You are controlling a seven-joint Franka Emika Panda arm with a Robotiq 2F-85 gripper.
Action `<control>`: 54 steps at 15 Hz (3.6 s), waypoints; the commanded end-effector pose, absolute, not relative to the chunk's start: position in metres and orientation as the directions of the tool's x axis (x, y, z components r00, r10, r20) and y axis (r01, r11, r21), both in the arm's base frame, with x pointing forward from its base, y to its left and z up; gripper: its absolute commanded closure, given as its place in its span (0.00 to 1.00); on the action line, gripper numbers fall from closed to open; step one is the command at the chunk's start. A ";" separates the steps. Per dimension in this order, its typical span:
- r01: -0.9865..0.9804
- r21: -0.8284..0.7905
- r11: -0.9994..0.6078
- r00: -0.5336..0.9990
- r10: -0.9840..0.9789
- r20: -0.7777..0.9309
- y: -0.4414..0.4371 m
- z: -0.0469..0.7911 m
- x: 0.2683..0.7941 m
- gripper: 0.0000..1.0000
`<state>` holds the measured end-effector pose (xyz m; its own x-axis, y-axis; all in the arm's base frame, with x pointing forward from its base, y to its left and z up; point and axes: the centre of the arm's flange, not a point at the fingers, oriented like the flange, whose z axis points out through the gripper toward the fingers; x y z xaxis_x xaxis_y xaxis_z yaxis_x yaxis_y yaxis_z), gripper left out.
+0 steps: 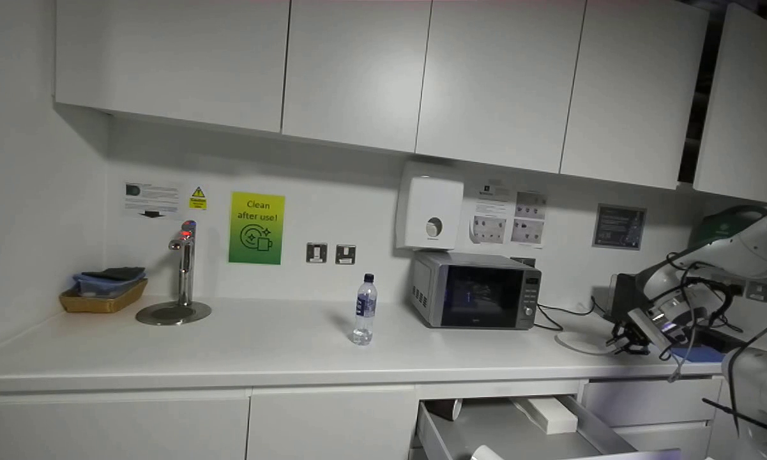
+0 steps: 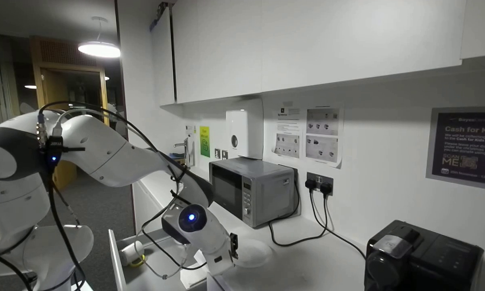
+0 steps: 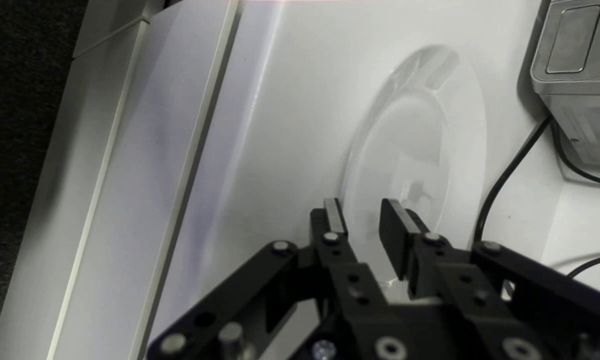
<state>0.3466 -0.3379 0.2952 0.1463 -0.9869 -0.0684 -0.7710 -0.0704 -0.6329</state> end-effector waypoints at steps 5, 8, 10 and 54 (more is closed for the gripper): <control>-0.780 -0.621 -0.083 0.151 -0.987 -0.058 -0.351 0.281 0.364 0.29; -0.777 -0.622 -0.098 0.162 -0.986 -0.047 -0.350 0.288 0.367 0.02; -0.777 -0.620 -0.109 0.167 -0.985 -0.035 -0.349 0.294 0.370 0.00; -0.620 -0.295 -0.727 0.601 -0.682 0.417 -0.216 0.420 0.418 0.00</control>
